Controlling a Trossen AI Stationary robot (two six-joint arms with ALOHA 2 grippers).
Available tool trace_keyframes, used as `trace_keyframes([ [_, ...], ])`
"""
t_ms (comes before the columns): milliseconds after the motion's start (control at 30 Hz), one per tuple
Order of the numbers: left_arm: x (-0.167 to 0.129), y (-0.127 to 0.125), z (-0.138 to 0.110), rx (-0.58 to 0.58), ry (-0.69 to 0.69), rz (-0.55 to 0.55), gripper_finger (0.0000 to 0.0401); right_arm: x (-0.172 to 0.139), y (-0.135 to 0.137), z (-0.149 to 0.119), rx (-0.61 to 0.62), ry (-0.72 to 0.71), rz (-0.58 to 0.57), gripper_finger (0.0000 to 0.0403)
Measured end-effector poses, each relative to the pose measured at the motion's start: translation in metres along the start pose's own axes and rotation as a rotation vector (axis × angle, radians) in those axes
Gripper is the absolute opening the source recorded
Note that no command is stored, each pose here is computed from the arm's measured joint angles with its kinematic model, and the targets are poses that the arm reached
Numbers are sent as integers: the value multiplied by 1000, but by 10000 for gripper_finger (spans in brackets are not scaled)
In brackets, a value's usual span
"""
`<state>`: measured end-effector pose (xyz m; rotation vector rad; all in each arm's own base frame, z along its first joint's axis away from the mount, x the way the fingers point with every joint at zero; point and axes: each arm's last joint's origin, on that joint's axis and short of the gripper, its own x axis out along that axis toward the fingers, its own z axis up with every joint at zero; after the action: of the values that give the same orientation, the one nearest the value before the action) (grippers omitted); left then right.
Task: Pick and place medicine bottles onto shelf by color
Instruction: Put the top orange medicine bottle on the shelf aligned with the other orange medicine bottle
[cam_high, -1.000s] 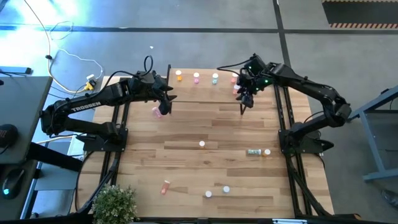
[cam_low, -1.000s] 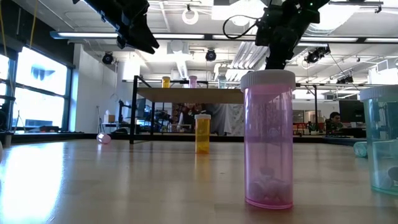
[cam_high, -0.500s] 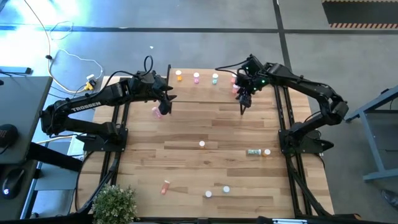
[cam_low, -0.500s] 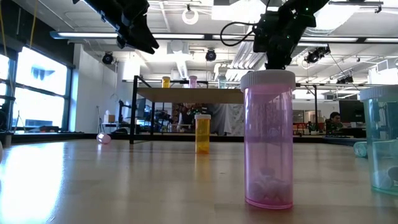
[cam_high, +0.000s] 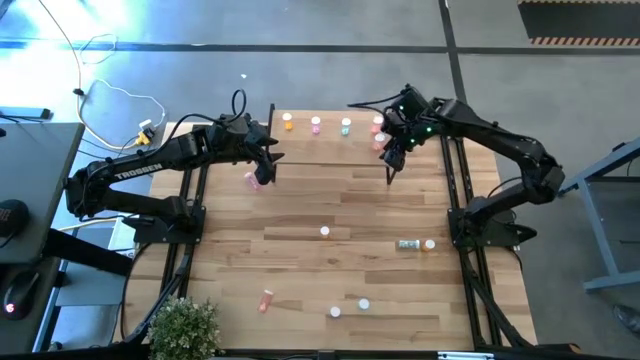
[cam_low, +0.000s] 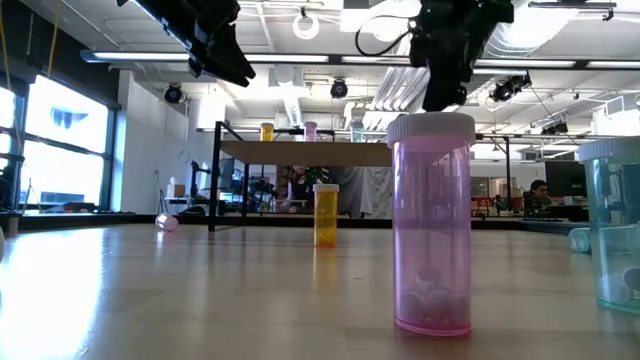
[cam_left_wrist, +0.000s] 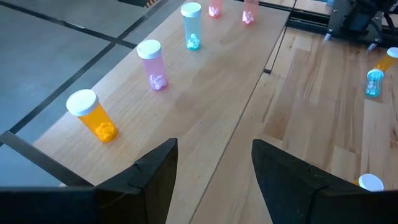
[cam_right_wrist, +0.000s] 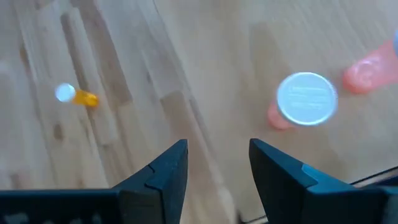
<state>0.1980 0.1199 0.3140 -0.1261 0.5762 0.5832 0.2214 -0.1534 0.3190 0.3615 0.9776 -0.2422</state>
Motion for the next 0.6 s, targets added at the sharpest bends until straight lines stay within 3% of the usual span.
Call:
trace_keyframes([
  [333,0,0,0,1,0,-4,195,4,64,-4,159,53,111,161],
  [600,0,0,0,1,-4,-5,195,11,120,-16,286,126,122,161],
])
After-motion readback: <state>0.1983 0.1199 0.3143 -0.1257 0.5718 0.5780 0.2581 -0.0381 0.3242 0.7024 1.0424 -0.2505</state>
